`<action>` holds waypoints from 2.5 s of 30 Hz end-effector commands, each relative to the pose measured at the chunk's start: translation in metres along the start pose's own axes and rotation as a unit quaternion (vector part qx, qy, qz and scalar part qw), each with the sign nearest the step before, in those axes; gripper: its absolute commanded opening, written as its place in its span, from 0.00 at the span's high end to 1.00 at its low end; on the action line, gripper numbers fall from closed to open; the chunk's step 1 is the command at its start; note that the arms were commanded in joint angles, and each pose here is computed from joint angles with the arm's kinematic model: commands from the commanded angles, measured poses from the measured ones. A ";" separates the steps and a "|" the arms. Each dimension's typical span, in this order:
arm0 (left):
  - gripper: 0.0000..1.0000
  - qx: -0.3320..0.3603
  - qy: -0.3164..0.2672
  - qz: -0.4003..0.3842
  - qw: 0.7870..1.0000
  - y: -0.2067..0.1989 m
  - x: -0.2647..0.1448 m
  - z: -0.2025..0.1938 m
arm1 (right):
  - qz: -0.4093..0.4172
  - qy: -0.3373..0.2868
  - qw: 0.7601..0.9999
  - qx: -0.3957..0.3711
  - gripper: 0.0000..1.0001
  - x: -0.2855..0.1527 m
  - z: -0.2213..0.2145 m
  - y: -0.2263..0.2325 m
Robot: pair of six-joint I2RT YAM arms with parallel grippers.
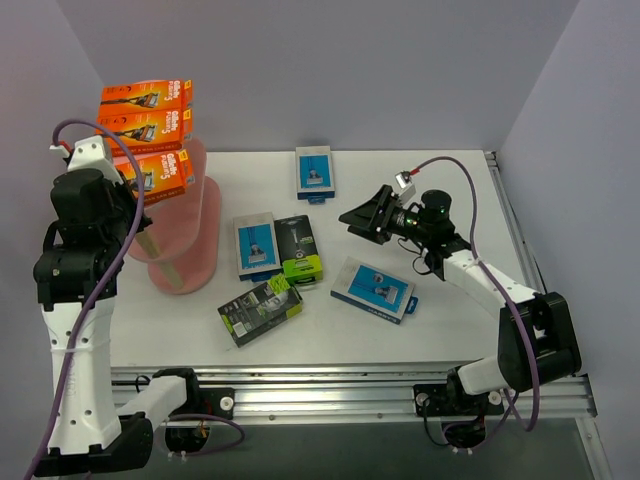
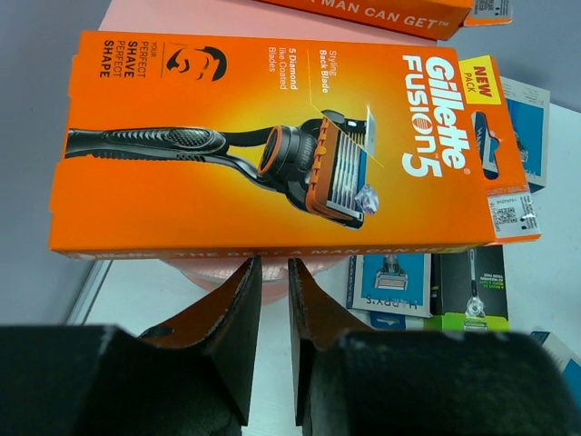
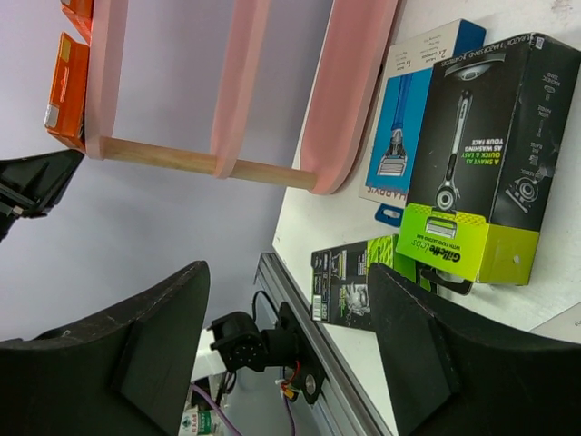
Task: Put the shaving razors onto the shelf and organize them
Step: Place the shaving razor onto shelf
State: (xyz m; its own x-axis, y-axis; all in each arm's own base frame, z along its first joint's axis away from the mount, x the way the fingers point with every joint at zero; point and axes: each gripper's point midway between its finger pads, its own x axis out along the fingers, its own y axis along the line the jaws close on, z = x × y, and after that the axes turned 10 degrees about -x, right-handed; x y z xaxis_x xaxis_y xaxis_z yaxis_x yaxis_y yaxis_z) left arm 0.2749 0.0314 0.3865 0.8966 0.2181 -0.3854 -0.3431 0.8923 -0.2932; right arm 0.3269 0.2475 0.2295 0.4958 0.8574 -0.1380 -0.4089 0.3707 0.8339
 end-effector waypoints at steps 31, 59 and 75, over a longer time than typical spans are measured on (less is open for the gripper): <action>0.73 0.003 -0.058 0.036 0.998 0.006 0.016 0.035 | 0.017 -0.008 0.999 -0.030 0.34 -0.005 0.008 0.003; 0.73 0.016 -0.076 0.095 0.992 0.030 0.011 0.037 | 0.016 -0.008 0.999 -0.030 0.34 -0.005 0.009 0.000; 0.73 0.014 -0.070 0.093 0.993 0.026 0.027 0.036 | 0.014 -0.009 0.999 -0.031 0.34 -0.004 0.010 -0.002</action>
State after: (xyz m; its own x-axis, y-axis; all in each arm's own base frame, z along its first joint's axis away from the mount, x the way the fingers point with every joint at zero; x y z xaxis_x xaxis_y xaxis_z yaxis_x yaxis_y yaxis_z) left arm 0.2925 0.0705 0.3888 0.8380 0.4179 -0.3509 -0.4998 0.8459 -0.1863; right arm 0.3315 0.2393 0.2218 0.5077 0.8484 -0.1498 -0.4034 0.3877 0.8288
